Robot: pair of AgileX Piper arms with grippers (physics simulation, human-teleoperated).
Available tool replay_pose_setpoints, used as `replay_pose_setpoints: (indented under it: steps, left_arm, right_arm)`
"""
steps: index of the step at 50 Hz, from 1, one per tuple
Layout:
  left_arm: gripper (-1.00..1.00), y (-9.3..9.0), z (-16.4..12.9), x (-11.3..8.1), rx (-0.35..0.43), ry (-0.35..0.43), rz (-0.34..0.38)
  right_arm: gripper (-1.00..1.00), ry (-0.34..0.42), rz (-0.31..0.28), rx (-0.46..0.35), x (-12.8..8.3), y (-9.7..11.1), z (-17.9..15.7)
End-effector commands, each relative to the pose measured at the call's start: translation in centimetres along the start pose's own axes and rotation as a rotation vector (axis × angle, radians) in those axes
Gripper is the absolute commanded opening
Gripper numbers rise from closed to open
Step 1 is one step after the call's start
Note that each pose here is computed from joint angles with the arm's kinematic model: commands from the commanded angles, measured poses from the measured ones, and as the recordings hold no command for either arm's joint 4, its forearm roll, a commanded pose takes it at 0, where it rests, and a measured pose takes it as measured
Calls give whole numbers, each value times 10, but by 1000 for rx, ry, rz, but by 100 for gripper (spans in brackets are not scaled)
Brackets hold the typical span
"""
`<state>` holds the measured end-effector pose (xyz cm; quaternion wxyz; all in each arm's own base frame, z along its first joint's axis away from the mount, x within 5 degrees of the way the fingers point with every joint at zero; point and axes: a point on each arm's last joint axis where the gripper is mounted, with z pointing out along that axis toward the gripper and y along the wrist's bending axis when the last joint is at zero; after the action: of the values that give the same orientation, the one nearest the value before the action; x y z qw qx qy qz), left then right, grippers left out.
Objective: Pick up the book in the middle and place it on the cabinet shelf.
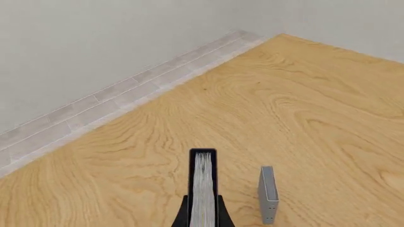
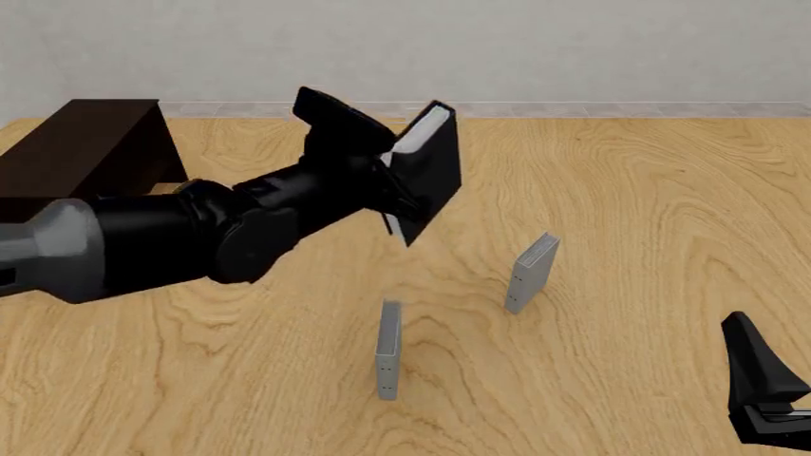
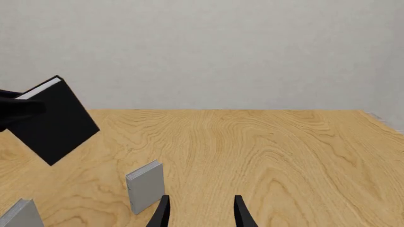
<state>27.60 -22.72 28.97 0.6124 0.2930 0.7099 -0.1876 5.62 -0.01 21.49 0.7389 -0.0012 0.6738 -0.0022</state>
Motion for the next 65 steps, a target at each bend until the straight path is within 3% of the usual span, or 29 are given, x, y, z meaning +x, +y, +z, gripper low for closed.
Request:
replay_pose_setpoints:
  steps: [1,13,31,38,52,61,65]
  left_arm:
    - [-100,17,-14,-29,-51,-85,35]
    - [-100,30,-24,-42,-91,-114,50]
    - [-100,77,-38,-53,-239,-108,203]
    - [-100,81,-45,-54,-258,-98,238]
    - [-100,108,-45,-60,-318,-13,330]
    - [-100,110,-36,-62,-278,101,403]
    - [-100,113,-38,-67,-282,114,421]
  right_arm:
    - [100,0,0,0,0,0,0]
    - [100,0,0,0,0,0,0]
    - [100,0,0,0,0,0,0]
    - [100,0,0,0,0,0,0]
    - [100,0,0,0,0,0,0]
    - [100,0,0,0,0,0,0]
    - [100,0,0,0,0,0,0]
